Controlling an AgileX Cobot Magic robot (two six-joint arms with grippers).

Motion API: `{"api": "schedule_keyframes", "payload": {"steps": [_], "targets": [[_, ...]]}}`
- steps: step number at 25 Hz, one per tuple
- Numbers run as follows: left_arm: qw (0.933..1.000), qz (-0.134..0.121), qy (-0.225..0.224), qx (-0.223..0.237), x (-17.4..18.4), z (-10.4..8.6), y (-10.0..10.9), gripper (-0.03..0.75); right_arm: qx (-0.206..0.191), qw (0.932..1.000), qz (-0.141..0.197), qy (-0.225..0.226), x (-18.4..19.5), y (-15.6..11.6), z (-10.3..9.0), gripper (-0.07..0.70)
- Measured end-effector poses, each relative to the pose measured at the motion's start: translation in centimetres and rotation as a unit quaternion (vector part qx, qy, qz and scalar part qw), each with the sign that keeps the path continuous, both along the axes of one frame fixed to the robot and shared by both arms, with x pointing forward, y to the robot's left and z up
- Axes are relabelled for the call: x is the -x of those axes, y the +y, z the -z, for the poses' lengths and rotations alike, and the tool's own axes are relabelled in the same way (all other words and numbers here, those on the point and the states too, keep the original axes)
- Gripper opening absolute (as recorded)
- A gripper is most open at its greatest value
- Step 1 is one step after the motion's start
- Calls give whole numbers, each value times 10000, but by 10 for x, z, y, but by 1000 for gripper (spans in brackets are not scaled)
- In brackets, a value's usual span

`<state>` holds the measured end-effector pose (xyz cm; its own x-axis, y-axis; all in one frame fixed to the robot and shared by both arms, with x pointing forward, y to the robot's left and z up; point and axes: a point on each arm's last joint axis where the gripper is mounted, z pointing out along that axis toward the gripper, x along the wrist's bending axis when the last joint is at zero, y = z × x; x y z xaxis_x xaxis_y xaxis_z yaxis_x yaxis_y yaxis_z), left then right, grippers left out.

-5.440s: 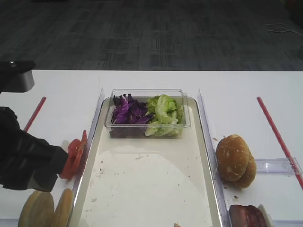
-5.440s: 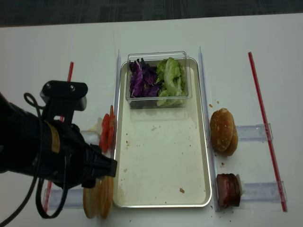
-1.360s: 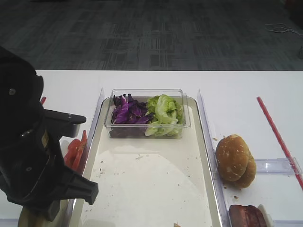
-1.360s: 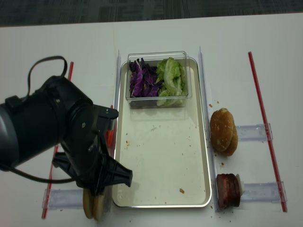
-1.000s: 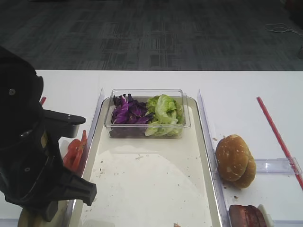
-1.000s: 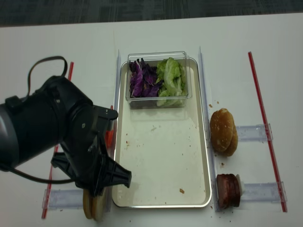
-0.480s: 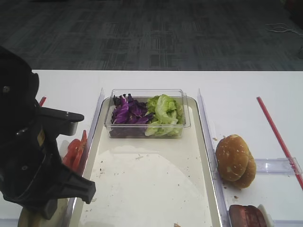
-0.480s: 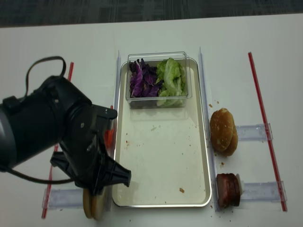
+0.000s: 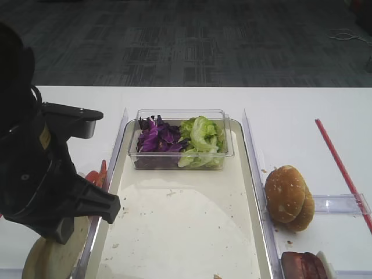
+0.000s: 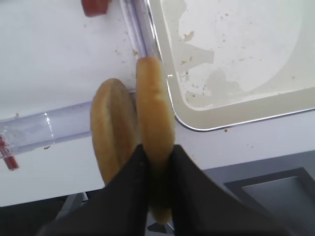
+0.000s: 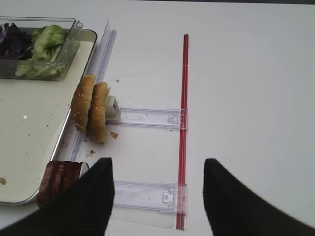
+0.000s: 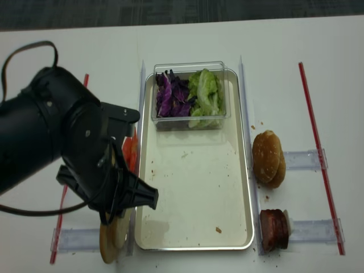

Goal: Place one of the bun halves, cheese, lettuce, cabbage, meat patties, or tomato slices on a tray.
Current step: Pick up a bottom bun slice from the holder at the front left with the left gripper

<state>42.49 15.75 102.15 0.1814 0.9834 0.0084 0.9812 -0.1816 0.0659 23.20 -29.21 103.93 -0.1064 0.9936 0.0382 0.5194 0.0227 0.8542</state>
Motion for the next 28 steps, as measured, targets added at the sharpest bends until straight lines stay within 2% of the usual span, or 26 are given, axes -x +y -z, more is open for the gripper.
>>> {"api": "schedule_keyframes", "payload": {"steps": [8,12,19,28], "targets": [[9999,96,-41,1,-1,-3,0,109,0,10000,0,0,0,0,0,416],[9996,91,-215,170,1,-11,1,108,2,10000,1,0,0,0,0,417],[9982,-252,-304,444,-4,-20,16,108,2,10000,1,0,0,0,0,417],[9915,-187,-385,1225,-8,-27,16,108,-1,10000,12,1,0,0,0,417]]}}
